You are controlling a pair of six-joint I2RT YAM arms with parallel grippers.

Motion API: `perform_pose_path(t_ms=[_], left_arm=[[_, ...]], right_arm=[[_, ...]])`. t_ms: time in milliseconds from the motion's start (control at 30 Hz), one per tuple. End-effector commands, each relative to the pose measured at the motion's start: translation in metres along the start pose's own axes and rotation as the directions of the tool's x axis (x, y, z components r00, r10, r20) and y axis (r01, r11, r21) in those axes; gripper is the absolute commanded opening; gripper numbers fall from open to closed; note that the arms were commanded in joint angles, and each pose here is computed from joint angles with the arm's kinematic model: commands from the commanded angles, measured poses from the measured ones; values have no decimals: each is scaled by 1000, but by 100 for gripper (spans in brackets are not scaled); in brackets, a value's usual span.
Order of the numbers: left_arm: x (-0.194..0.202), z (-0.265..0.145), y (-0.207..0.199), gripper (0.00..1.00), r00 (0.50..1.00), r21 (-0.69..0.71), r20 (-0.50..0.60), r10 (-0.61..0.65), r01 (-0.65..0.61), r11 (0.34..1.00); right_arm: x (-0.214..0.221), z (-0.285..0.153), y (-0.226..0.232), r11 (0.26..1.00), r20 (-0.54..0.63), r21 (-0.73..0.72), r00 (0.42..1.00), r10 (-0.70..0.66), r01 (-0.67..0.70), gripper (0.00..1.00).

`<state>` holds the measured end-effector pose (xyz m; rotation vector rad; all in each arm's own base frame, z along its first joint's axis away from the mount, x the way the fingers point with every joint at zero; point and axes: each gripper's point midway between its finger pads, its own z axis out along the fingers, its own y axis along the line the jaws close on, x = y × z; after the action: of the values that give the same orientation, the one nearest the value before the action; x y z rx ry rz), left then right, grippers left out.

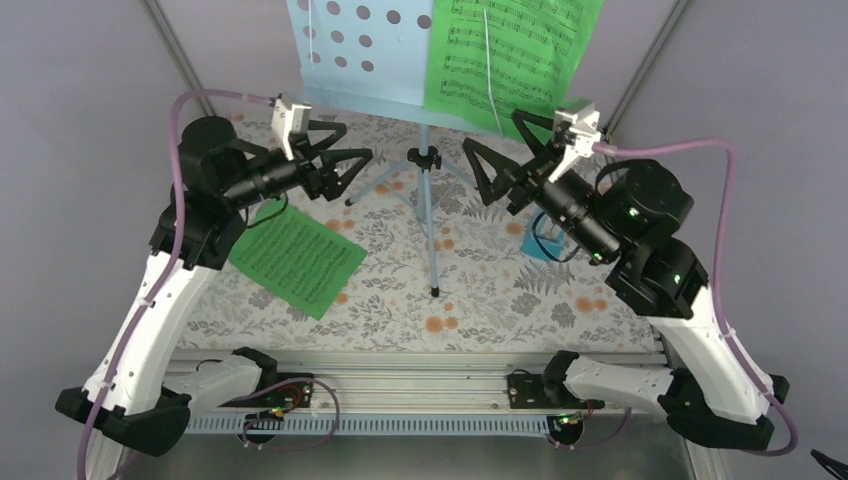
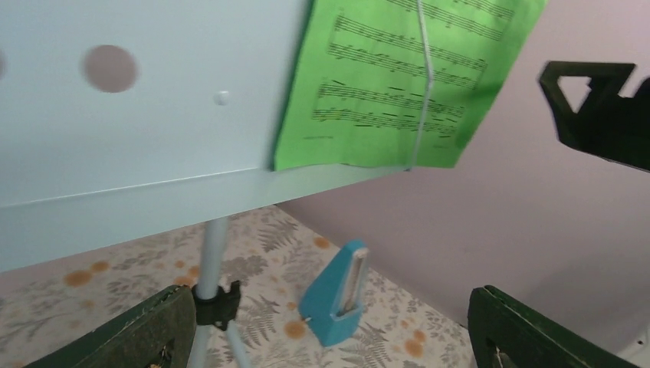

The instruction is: Pack up the instrument practice props

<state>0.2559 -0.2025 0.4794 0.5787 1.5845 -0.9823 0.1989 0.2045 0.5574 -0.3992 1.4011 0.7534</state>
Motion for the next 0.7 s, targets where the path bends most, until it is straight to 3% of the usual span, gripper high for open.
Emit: perform_pose_path(t_ms=[0,167,300,400,667], left_arm=[[-19,9,-25,88,998,53,47,52,-55,997],[-22,37,-41,88,997,107,48,60,-65,992],[-21,61,-51,87,997,123,49,63,-68,990],[-18,76,-43,86,998,88,35,53,-56,995],[-28,95,-20,83,997,-19,58,57,-56,998]], right_arm=[[11,22,6,1000,-78,-22,997,-1,0,95],[5,38,-1,999,-110,36,994,16,-12,91],[13,42,-21,988,-117,152,993,30,-12,82],[17,43,-28,981,-105,191,994,30,-10,77],[9,42,-37,970,-85,242,996,7,14,76]])
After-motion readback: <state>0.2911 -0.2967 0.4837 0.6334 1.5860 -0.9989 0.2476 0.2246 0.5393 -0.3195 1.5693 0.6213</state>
